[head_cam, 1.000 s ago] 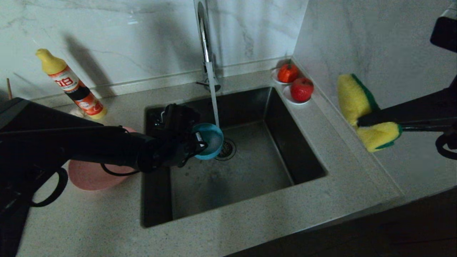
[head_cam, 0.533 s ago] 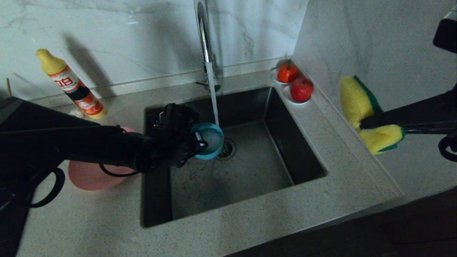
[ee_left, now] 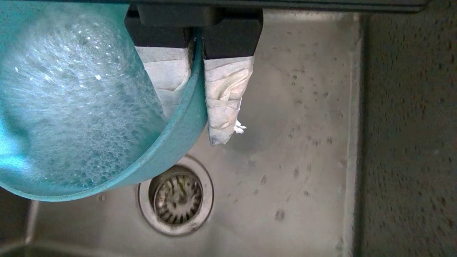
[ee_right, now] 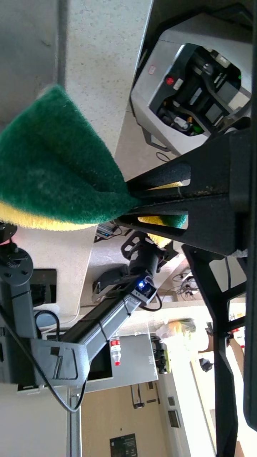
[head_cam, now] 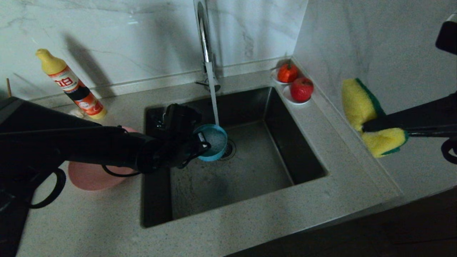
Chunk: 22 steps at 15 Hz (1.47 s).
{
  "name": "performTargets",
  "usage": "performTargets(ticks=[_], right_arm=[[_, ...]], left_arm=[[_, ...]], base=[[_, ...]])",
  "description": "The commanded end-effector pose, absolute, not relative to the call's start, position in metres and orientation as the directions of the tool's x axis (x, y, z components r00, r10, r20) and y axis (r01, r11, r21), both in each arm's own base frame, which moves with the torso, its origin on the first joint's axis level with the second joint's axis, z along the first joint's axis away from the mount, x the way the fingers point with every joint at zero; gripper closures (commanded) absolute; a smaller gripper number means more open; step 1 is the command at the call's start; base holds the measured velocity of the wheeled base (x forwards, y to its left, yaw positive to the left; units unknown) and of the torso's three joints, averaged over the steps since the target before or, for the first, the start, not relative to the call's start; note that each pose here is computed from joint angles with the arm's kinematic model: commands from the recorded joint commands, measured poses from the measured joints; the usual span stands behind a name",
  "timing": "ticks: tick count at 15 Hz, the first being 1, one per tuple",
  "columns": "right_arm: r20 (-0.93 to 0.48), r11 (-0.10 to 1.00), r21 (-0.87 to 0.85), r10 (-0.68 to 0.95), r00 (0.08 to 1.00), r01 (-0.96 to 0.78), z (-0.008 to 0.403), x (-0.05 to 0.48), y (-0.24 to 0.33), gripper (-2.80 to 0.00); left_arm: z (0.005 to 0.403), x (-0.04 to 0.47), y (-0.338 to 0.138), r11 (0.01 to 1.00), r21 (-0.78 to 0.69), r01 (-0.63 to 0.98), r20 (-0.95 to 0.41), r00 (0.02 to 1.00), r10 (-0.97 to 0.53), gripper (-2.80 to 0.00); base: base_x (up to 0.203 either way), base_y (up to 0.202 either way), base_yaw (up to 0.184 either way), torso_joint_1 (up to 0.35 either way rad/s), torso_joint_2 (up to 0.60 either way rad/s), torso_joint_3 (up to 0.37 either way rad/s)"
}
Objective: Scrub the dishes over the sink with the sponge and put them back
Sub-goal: Rinse the bowl
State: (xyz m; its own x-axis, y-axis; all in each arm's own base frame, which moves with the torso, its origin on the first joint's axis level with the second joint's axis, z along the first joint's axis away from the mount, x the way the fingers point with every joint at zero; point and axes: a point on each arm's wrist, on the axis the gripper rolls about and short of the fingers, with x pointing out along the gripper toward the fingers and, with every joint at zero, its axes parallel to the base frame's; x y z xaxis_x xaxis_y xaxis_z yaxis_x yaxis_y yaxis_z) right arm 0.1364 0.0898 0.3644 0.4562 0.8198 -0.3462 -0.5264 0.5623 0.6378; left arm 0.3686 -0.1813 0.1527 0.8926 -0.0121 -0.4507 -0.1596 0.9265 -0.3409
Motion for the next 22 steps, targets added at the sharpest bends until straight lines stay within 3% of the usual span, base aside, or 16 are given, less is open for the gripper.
performTargets(ticks=[1,10,15,19,22], right_arm=[[-0.353,0.562,0.642,0.820,0.450,-0.521,0.363,0.136,0.090,0.00],[-0.347,0.560,0.641,0.821,0.453,-0.525,0.364,0.135,0.089,0.00],[-0.354,0.570,0.642,0.813,0.462,-0.513,0.363,0.137,0.088,0.00],[-0.357,0.571,0.647,0.812,0.462,-0.505,0.362,0.138,0.089,0.00],[-0.371,0.578,0.651,0.808,0.459,-0.492,0.360,0.138,0.088,0.00]], left_arm=[[0.151,0.366,-0.182,0.927,-0.339,-0.160,-0.455,0.891,-0.013,0.00],[0.152,0.347,-0.171,0.946,-0.287,-0.153,-0.477,0.879,-0.003,0.00],[0.169,0.323,-0.125,0.962,-0.147,-0.230,-0.442,0.885,0.144,0.00],[0.184,0.306,-0.100,0.968,-0.105,-0.228,-0.288,0.939,0.190,0.00],[0.196,0.296,-0.096,0.983,-0.055,-0.178,-0.050,0.983,0.175,0.00]], base=[[0.000,0.000,0.000,0.000,0.00,0.000],[0.000,0.000,0.000,0.000,0.00,0.000],[0.000,0.000,0.000,0.000,0.00,0.000],[0.000,0.000,0.000,0.000,0.00,0.000],[0.000,0.000,0.000,0.000,0.00,0.000]])
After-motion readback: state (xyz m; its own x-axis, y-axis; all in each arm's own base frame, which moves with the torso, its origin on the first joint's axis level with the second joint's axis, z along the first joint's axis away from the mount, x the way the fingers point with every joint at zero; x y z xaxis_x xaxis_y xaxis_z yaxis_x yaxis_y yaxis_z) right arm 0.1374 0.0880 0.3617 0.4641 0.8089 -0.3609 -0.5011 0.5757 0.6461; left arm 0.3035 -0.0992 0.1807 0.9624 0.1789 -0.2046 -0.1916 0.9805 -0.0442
